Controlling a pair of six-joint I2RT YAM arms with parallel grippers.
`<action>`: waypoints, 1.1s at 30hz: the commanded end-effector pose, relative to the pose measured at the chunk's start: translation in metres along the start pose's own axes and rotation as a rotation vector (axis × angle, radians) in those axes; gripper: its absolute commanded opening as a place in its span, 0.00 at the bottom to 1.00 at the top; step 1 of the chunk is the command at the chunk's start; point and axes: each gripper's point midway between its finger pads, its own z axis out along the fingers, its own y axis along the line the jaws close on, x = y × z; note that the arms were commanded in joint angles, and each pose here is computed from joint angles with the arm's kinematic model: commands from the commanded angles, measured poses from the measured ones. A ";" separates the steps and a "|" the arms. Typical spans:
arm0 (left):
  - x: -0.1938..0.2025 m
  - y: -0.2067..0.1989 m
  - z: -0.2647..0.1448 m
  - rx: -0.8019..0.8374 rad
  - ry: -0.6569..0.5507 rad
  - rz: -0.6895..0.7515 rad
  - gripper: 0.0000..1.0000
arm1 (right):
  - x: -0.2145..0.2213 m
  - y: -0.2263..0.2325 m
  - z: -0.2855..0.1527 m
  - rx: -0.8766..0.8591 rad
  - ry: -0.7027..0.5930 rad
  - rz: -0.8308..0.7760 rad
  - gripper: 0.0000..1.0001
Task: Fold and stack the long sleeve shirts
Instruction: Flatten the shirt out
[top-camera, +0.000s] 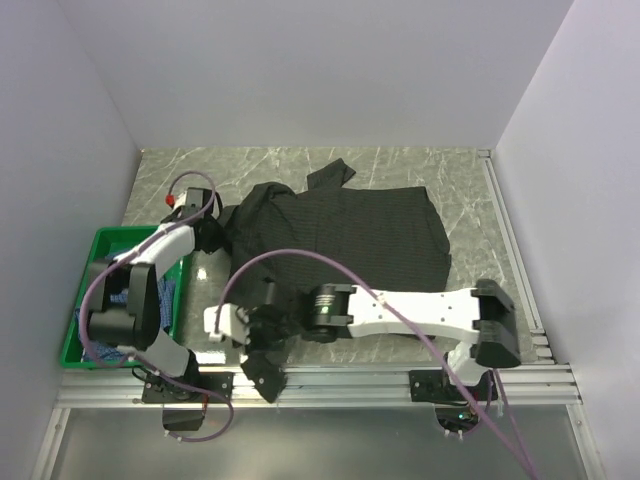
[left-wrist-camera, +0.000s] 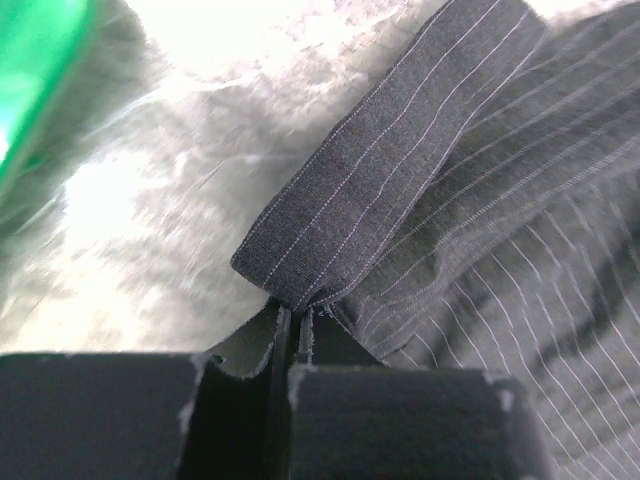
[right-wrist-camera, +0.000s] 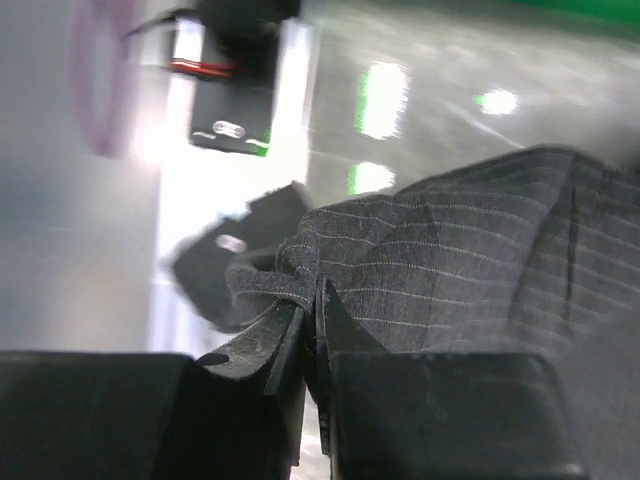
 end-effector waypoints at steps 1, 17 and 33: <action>-0.020 0.002 -0.030 0.028 -0.106 -0.026 0.04 | -0.025 0.048 0.010 -0.204 -0.019 0.020 0.13; -0.028 0.012 -0.130 0.231 -0.213 0.044 0.86 | 0.059 -0.059 -0.043 0.252 0.019 0.569 0.67; 0.043 -0.016 -0.046 0.256 0.074 -0.030 0.81 | 0.340 -0.170 -0.135 0.965 0.012 1.688 0.67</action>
